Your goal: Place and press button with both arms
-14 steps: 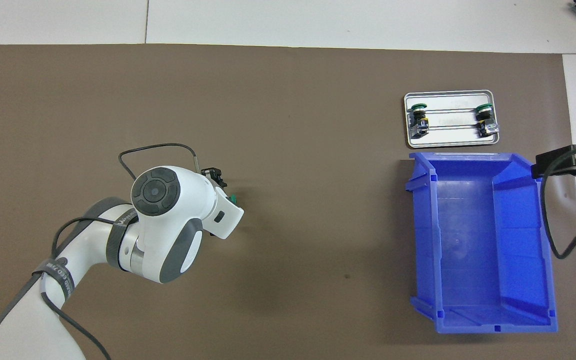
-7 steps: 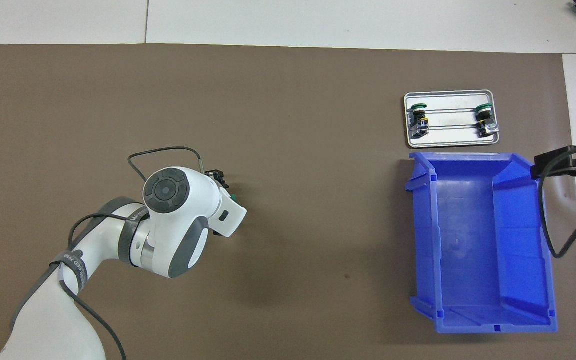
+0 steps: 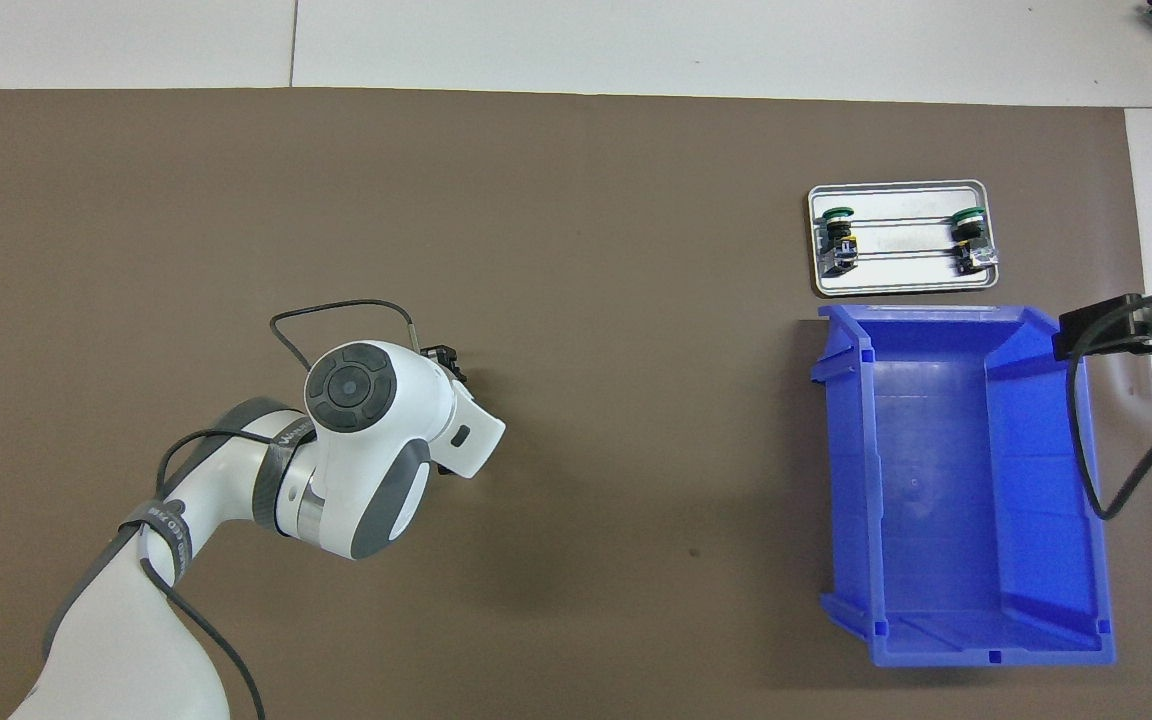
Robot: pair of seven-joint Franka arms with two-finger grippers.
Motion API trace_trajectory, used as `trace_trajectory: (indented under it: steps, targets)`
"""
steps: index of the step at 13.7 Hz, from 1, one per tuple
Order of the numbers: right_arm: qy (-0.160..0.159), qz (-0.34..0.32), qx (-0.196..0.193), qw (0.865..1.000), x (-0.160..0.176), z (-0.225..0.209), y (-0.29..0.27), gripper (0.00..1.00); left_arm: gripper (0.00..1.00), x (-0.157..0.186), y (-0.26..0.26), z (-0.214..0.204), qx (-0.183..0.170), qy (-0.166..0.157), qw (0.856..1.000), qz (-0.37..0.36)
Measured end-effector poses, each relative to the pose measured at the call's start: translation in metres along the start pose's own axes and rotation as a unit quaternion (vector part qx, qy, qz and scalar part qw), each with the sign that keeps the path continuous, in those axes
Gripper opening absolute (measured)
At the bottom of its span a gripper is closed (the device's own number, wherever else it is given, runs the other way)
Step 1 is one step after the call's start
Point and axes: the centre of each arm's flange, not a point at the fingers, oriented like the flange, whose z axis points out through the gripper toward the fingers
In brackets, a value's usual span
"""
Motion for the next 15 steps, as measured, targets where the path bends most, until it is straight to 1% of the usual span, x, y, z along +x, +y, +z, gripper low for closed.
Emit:
trace_trajectory:
  steps: [4,5,7,9,10,11,12,13,14,15]
  targets:
    - [0.0,-0.002,0.0,1.0,-0.0001,0.0001,-0.002,1.0,0.9,-0.0005,-0.0003,0.003,0.0,-0.001,1.0,-0.001]
    - [0.0,-0.002,0.0,1.0,-0.0001,0.0001,-0.002,1.0,0.88,-0.0006,-0.0005,0.0028,0.0,0.0,1.0,-0.001]
    - [0.0,-0.002,0.0,1.0,-0.0001,0.0001,-0.002,1.0,0.87,-0.0007,-0.0007,0.0026,0.001,0.0,1.0,-0.001]
    - [0.0,-0.002,0.0,1.0,-0.0002,0.0002,-0.002,1.0,0.83,-0.0009,-0.001,0.0017,0.002,0.0,1.0,0.001]
    - [0.0,-0.002,0.0,1.0,-0.0002,0.0002,-0.002,1.0,0.76,-0.0008,-0.0011,0.0004,0.003,0.001,1.0,0.004]
    - [0.0,-0.002,0.0,1.0,-0.0002,0.0002,-0.002,1.0,0.75,-0.0008,-0.0012,0.0004,0.003,0.001,1.0,0.004]
    - [0.0,-0.002,0.0,1.0,-0.0002,0.0002,-0.002,1.0,0.7,-0.0008,-0.0017,-0.0009,0.005,0.002,1.0,0.005]
    - [0.0,-0.002,0.0,1.0,-0.0002,0.0003,-0.002,1.0,0.59,-0.0006,-0.0018,-0.0017,0.005,0.003,1.0,0.005]
    - [0.0,-0.002,0.0,1.0,-0.0002,0.0003,-0.002,1.0,0.59,-0.0006,-0.0018,-0.0017,0.006,0.003,1.0,0.006]
    - [0.0,-0.002,0.0,1.0,-0.0002,0.0003,-0.002,1.0,0.52,-0.0006,-0.0023,-0.0026,0.007,0.004,1.0,0.006]
